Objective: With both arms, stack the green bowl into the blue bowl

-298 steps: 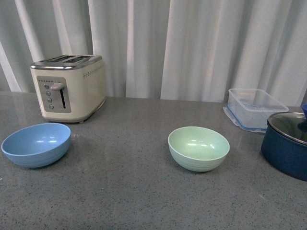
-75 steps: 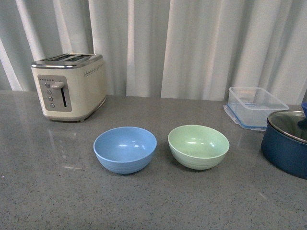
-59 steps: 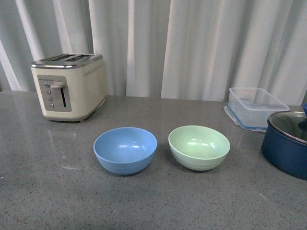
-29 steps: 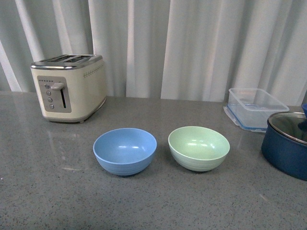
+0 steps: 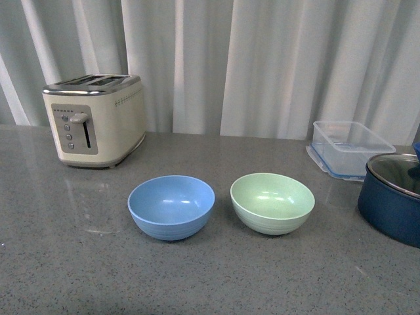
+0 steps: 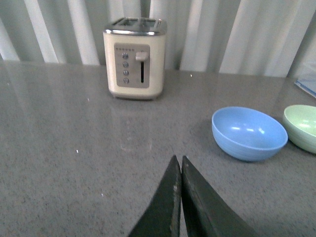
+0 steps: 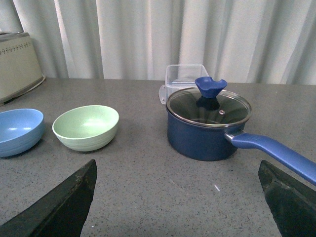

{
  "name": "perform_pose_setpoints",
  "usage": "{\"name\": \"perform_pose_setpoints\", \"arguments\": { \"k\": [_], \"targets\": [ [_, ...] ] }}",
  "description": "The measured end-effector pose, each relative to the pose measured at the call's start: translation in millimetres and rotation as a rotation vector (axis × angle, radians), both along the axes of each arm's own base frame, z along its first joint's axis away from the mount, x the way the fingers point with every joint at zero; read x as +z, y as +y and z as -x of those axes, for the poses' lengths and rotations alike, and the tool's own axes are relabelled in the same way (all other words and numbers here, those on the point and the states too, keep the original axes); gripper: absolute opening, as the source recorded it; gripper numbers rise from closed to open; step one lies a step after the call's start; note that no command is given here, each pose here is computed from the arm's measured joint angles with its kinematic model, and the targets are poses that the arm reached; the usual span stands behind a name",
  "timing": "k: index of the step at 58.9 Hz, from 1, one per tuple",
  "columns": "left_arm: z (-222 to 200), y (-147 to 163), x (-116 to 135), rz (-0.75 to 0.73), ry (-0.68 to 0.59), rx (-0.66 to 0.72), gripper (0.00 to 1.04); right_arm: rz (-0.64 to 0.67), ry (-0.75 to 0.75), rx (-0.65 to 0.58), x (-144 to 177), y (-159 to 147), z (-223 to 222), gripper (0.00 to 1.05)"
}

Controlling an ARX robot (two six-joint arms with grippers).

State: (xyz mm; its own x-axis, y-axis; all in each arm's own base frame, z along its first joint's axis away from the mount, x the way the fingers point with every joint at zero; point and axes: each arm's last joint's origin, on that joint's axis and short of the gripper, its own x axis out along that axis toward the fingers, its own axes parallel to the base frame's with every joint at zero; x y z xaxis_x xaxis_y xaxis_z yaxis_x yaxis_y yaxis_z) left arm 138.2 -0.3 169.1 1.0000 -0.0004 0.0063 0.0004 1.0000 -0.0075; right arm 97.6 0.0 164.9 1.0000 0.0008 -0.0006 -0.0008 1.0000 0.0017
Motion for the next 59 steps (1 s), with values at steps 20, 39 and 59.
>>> {"name": "perform_pose_setpoints", "arguments": {
  "k": [20,39,59],
  "targets": [
    [15.1,0.0,4.2,0.000,-0.014,0.000,0.04,0.000,0.000,0.000,0.0,0.0,0.0,0.95],
    [23.9,0.1,4.9,0.000,-0.018,0.000,0.04,0.000,0.000,0.000,0.0,0.0,0.0,0.95],
    [33.6,0.1,2.6,0.000,-0.005,0.001,0.04,0.000,0.000,0.000,0.0,0.0,0.0,0.95]
  ]
}}
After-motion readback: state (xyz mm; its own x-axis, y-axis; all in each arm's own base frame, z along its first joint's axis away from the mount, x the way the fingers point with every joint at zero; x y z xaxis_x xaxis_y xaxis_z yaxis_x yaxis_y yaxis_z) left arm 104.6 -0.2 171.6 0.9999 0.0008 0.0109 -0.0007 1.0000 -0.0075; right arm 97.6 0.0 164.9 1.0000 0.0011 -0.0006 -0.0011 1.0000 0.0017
